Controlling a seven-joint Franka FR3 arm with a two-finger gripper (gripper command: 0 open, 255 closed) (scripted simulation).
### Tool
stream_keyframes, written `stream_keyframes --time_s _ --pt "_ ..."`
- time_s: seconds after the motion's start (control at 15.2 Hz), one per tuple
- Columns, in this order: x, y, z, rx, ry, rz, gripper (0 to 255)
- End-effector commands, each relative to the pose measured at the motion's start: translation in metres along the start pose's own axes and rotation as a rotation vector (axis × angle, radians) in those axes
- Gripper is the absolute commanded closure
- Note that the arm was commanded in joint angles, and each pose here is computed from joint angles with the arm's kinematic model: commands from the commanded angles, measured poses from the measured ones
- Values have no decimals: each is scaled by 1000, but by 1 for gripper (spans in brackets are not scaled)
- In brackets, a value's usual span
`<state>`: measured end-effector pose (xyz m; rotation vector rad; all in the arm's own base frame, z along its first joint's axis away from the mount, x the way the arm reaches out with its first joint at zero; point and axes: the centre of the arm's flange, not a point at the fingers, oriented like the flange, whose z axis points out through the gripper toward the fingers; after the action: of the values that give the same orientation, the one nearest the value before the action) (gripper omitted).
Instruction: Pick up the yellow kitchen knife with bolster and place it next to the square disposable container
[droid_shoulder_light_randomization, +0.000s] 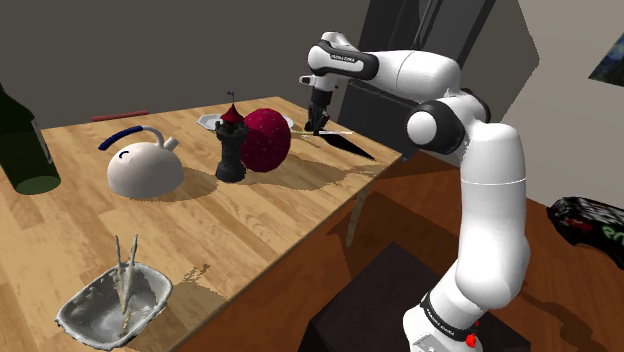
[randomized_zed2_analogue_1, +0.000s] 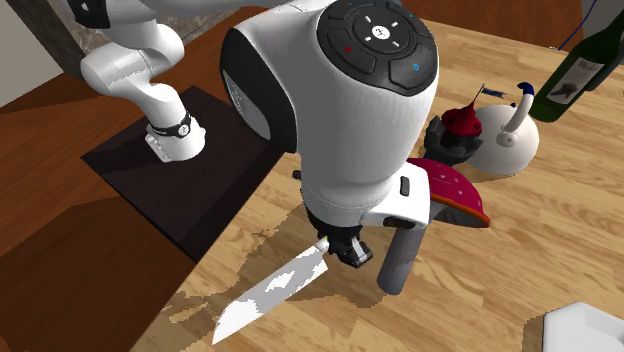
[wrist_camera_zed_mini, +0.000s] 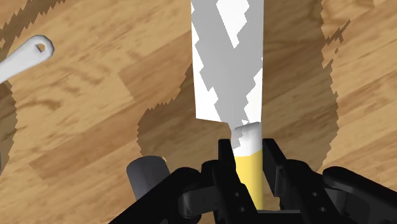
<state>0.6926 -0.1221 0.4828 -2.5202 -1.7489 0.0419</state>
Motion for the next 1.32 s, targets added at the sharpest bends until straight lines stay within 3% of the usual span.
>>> stream_keyframes --time_s 0.0,0.2,1.25 --pt "0 -1 -11 0 0 0 255" --pt "0 -2 -26 0 0 0 255" --pt "148 -152 -12 0 0 0 255"
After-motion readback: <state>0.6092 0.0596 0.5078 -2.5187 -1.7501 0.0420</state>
